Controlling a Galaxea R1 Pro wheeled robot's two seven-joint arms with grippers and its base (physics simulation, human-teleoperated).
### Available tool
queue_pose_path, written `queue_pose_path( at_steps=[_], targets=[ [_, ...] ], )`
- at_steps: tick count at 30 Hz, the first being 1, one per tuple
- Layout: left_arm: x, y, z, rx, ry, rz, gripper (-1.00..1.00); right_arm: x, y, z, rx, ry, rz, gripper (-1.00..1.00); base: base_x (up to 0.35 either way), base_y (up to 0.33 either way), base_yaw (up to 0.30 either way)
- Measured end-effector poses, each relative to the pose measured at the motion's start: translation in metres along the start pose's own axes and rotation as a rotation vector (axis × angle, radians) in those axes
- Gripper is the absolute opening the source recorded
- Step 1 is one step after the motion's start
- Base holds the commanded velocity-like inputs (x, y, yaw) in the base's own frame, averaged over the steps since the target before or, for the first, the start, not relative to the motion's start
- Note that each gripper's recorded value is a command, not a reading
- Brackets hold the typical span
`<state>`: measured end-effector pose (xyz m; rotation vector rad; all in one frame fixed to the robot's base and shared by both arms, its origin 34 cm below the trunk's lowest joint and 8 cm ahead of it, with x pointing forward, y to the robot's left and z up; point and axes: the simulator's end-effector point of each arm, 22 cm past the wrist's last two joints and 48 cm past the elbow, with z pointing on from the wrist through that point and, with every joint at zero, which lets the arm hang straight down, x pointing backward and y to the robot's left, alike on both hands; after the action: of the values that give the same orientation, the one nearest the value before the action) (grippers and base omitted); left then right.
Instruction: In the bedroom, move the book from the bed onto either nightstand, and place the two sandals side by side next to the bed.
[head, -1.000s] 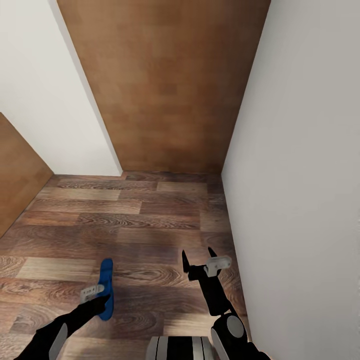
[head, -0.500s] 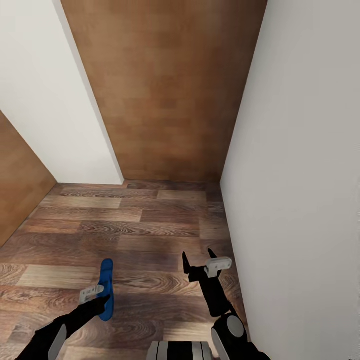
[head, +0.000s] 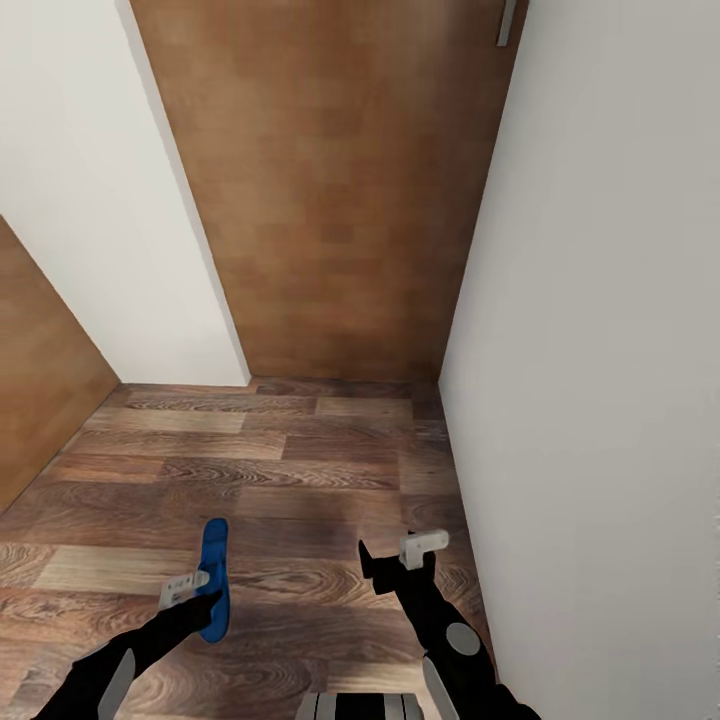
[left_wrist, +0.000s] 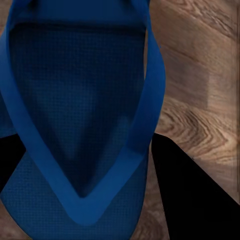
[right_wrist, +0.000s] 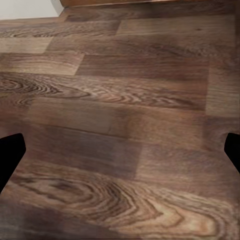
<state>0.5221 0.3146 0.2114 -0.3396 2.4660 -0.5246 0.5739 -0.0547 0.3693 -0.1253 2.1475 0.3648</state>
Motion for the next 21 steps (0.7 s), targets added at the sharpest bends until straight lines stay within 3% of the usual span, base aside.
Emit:
queue_pose_path(
  at_steps=[14, 21],
  targets=[
    [-0.025, -0.014, -0.011, 0.019, -0.050, 0.016, -1.00, -0.034, 0.009, -0.012, -0.012, -0.066, -0.021, 1.00, 0.000, 0.000, 0.000],
    [-0.024, -0.013, -0.011, 0.018, -0.048, 0.017, -1.00, -0.044, 0.011, -0.013, -0.015, -0.088, -0.021, 1.00, 0.000, 0.000, 0.000]
  ],
)
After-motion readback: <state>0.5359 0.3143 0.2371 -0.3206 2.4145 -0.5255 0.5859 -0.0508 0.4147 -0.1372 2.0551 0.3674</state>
